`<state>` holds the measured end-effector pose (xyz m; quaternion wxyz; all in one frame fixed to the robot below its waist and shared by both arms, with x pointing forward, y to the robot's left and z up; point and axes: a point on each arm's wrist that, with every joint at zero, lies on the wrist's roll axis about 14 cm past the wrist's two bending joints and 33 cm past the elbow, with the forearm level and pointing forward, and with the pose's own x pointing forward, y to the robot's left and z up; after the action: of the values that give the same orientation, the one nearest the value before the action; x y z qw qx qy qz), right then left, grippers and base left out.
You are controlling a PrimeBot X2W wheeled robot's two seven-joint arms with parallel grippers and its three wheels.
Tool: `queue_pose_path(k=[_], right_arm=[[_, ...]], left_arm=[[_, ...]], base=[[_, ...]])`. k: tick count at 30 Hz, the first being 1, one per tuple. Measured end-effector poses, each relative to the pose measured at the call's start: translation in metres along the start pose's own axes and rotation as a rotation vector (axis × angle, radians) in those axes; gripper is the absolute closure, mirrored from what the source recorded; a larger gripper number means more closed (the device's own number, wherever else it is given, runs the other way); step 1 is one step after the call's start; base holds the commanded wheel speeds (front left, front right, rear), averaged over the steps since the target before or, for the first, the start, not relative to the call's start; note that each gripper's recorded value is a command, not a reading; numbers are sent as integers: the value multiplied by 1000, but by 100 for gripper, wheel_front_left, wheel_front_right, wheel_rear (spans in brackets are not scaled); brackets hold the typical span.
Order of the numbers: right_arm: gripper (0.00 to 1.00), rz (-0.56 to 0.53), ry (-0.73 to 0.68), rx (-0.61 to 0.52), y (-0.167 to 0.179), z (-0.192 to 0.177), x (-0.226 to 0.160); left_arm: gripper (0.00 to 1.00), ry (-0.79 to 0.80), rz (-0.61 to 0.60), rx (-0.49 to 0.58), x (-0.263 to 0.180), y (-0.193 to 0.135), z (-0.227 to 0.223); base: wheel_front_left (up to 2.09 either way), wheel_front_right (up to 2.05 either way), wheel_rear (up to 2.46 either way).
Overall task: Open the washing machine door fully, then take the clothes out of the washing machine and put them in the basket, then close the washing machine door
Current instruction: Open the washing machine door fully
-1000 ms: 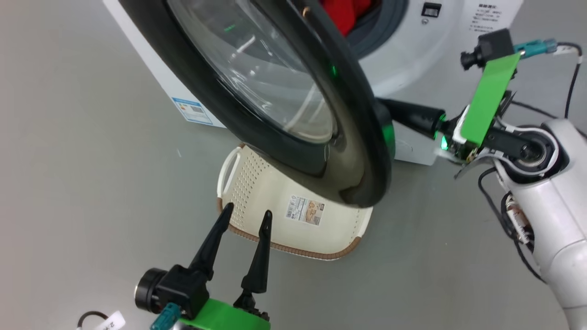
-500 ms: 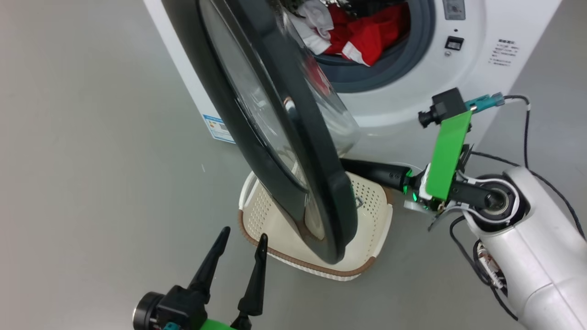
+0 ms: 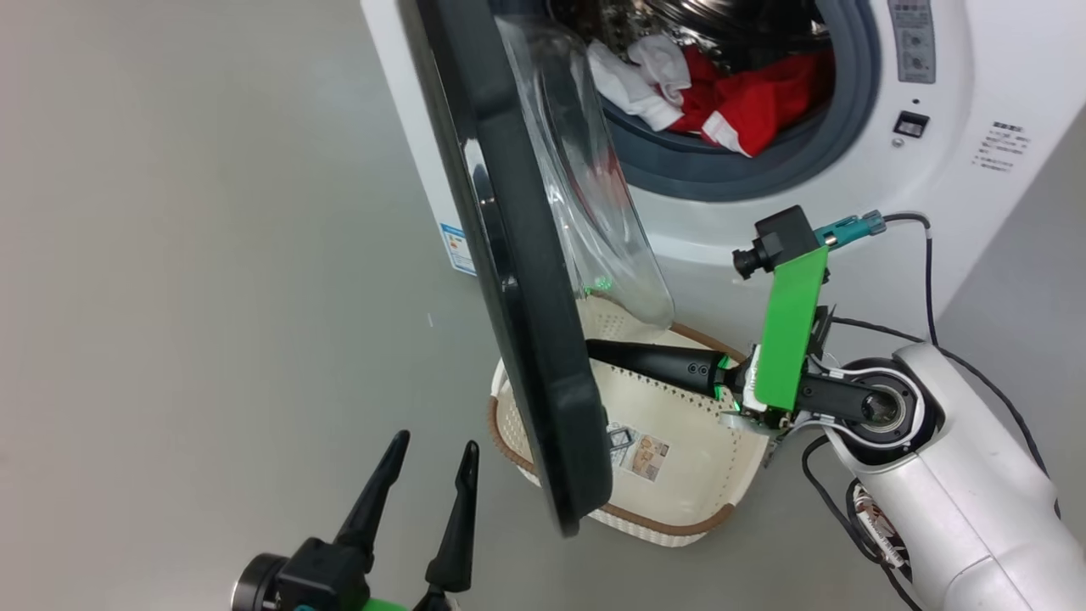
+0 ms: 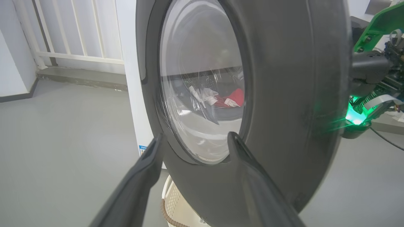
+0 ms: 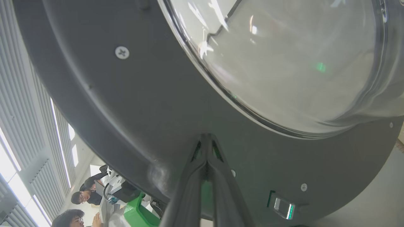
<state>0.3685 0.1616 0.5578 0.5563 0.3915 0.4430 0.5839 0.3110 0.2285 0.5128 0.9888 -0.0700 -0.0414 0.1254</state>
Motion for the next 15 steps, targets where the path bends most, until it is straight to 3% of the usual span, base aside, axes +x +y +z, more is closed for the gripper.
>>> queue_pose_path(k=[15], right_arm=[[100,40,108,0,13,-29,32]], left_arm=[[0,-18,130,26,-21,37,7]], base=[[0,0,0]])
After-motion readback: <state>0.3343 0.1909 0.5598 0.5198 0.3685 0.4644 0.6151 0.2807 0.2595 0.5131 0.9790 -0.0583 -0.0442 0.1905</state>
